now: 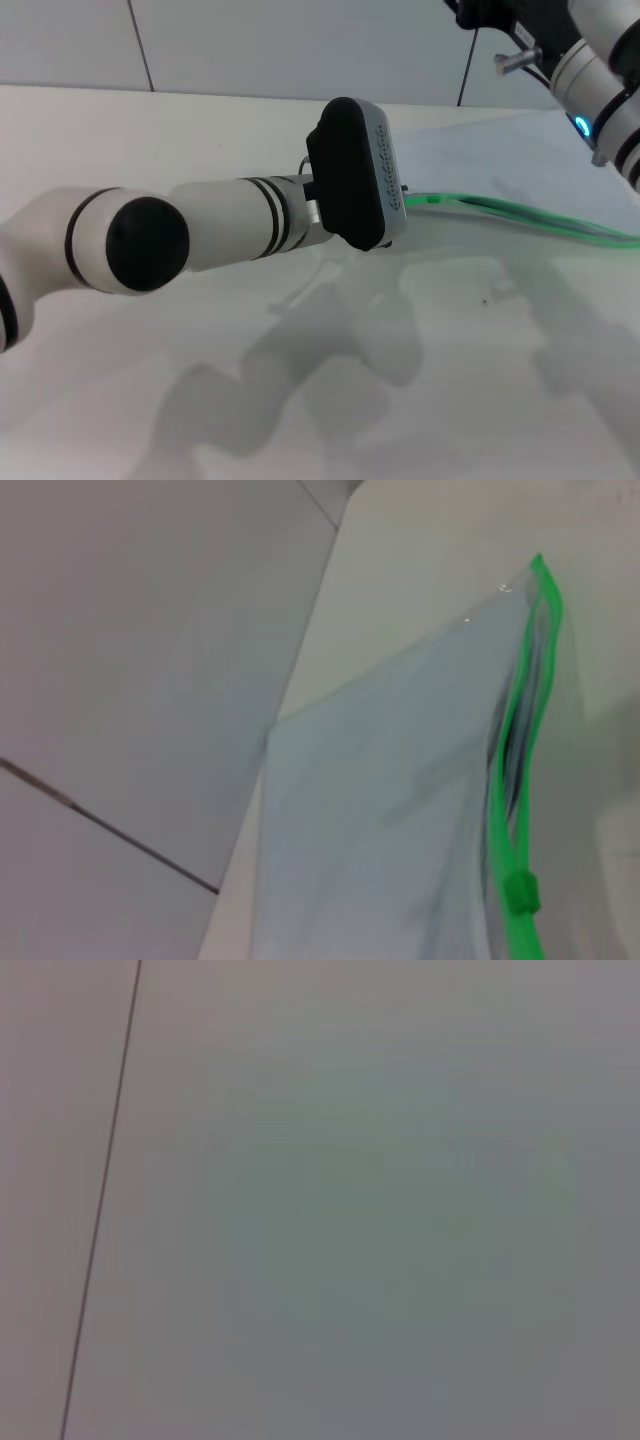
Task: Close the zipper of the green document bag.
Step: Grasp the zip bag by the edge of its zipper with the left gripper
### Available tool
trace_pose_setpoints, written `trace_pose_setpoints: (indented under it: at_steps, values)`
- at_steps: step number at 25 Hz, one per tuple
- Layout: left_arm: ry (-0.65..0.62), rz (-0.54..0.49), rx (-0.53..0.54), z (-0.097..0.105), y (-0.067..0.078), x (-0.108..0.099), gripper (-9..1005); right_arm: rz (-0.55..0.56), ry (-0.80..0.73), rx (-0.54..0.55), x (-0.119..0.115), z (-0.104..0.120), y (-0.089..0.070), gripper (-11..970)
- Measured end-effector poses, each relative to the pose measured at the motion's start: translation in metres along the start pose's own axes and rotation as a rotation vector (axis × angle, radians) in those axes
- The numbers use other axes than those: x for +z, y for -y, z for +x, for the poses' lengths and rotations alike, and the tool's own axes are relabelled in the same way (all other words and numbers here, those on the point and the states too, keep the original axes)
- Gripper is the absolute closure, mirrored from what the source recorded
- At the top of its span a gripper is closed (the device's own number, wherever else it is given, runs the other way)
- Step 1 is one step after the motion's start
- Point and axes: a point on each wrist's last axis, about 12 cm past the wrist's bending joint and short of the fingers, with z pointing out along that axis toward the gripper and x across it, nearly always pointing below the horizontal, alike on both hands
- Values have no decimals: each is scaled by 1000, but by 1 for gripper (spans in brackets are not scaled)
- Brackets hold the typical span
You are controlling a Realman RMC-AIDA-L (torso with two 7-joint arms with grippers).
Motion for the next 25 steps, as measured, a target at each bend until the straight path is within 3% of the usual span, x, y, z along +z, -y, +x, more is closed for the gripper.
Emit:
trace_pose_setpoints:
  at_steps: [4,11,17,25]
  values:
    - [9,-24,-13,1,1,-3,943,4,-24,12,-1,1,7,345]
    - [54,-81,-39,-3,-1,-13,943,-25,-121,49,-2,-5,34,356]
    - [91,-142,-58,-4,-6,-27,944,-55,-217,13,-4,-5,60,365]
    - [117,-184,-78,-4,-7,-40,944,-254,-208,-10,-15,-9,76,378]
